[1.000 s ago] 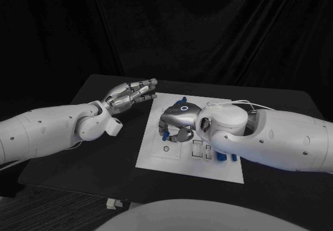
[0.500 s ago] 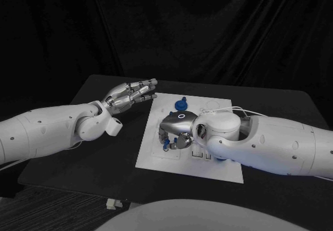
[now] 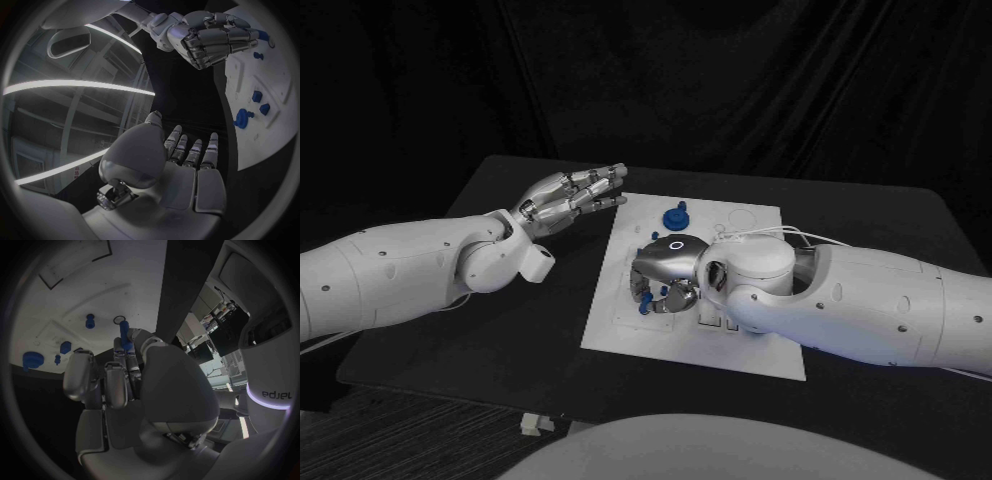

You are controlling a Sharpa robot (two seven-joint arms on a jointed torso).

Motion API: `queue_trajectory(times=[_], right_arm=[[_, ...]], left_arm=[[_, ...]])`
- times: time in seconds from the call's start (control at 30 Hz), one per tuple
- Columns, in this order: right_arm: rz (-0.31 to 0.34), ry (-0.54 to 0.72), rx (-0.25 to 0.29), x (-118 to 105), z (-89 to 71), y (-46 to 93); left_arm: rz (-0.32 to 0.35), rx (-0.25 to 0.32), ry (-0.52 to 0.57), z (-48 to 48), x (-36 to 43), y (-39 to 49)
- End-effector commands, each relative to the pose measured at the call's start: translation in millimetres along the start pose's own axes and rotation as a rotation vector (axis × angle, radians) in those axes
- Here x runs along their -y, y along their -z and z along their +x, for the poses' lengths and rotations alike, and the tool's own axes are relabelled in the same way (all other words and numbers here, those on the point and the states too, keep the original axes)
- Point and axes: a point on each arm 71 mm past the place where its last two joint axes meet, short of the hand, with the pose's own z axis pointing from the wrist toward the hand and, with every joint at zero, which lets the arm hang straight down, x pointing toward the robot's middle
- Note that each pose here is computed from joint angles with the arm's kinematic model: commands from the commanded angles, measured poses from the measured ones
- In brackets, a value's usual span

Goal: Assemble the parts on the task board

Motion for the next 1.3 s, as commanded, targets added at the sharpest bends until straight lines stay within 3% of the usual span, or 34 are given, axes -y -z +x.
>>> queue_trajectory(times=[0.03,0.37,1.3], right_arm=[[-0.01,0.018,0.025,-1.9,-1.0,-1.5],[-0.02,0.093,0.022,-4.7,-0.8,-5.2],[-0.029,0.145,-0.01,-6.2,4.0,-9.7]], left_arm=[[0.024,-0.01,0.014,1.6,1.4,-0.3],[0.018,-0.018,0.019,3.1,0.7,-1.7],[0.016,-0.023,0.022,2.8,-0.2,-2.9]])
